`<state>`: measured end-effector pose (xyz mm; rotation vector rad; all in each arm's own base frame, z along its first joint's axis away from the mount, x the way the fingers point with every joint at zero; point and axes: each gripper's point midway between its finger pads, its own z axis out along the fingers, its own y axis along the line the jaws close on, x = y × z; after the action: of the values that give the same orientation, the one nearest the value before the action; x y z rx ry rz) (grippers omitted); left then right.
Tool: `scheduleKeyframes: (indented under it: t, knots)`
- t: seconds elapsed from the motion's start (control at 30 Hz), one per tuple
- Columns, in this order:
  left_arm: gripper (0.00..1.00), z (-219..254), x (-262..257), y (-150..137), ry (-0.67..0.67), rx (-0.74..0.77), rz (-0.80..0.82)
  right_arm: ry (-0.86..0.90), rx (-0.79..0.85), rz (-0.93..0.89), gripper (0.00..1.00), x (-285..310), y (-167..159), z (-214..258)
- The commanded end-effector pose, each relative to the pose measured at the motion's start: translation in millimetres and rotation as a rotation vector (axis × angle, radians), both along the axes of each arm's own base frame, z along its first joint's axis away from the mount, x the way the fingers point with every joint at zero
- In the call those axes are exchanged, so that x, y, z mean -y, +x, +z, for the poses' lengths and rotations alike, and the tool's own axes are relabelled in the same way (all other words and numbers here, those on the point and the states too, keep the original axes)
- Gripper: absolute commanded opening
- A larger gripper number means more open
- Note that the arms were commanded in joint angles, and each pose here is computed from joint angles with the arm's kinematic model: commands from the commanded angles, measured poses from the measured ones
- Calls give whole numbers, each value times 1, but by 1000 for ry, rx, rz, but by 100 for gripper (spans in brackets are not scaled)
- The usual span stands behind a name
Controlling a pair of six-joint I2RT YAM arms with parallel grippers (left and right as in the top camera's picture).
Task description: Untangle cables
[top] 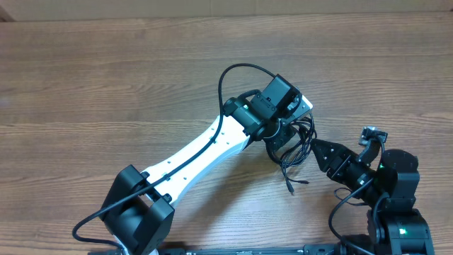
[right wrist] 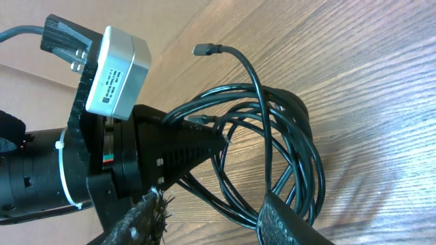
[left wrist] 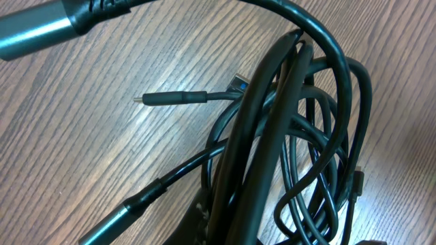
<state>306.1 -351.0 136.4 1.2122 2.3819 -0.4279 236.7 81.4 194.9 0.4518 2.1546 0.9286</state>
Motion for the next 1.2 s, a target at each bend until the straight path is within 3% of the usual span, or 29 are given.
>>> scheduleKeyframes:
  t: [0.0, 1.17]
  knots:
    - [4, 32, 4, 3, -56, 52, 3, 1, 11, -17, 45, 2, 2, 7]
    - [4, 67, 13, -4, -142, 110, -17, 13, -27, 1, 40, -1, -5, 0]
